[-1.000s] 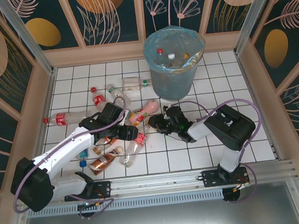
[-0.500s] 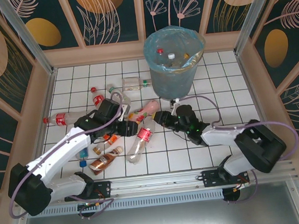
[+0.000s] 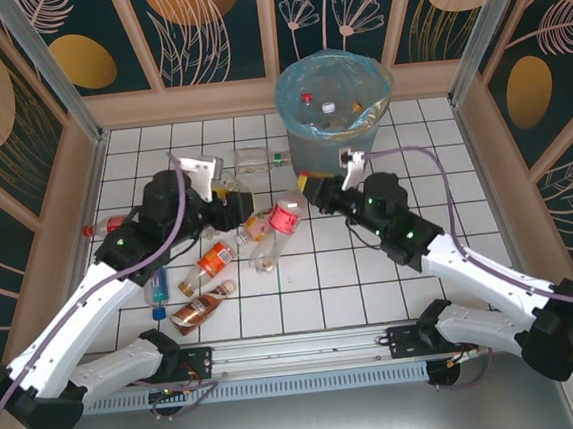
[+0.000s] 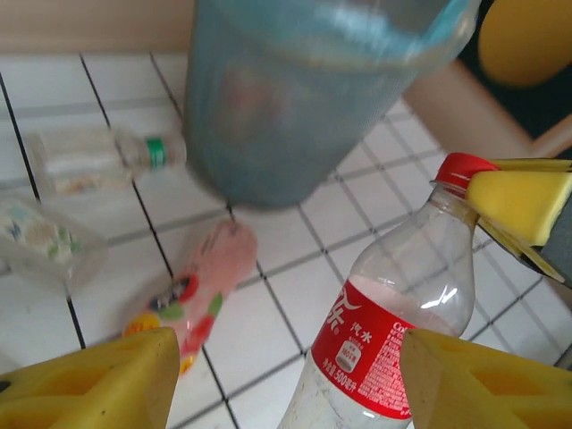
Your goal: Put the plastic bottles in the bin
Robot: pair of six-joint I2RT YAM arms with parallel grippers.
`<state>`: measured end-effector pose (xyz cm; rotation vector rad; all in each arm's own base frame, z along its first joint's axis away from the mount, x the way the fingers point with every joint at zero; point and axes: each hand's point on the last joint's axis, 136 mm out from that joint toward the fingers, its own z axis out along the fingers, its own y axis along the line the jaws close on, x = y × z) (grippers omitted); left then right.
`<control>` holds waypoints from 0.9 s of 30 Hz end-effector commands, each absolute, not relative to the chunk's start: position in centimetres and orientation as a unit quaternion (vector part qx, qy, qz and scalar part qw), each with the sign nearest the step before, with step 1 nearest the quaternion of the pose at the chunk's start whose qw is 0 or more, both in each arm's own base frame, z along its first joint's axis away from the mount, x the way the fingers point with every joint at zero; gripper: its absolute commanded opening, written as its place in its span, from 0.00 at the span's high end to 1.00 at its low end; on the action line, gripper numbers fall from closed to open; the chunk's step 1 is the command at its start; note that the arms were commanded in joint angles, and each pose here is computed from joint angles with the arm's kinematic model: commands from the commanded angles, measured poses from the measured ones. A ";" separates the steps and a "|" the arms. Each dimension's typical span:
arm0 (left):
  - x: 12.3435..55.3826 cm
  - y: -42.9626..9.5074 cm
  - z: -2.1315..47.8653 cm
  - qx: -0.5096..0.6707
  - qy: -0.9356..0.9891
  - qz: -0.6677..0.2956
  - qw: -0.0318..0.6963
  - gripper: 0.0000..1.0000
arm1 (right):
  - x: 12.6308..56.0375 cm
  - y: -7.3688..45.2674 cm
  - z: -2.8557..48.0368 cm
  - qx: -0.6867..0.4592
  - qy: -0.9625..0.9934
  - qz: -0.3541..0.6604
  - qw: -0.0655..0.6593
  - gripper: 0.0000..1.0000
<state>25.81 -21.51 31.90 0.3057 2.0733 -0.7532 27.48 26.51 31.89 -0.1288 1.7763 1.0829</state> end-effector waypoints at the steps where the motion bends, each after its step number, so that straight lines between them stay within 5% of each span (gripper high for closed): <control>1: 26.4 -20.7 37.1 0.099 0.790 -0.316 0.516 0.33 | 28.1 25.1 37.6 -0.086 0.716 0.388 0.575 0.86; 14: 27.5 -20.2 44.8 0.091 0.720 -0.323 0.608 0.30 | 32.8 20.5 57.0 -0.085 0.605 0.231 0.757 0.87; 20: 27.7 -20.6 43.6 0.090 0.730 -0.326 0.595 0.30 | 39.2 17.0 57.9 -0.059 0.623 0.139 0.768 0.87; 27: 27.8 -20.6 41.7 0.088 0.746 -0.320 0.577 0.30 | 47.6 14.7 53.2 -0.066 0.695 0.028 0.715 0.87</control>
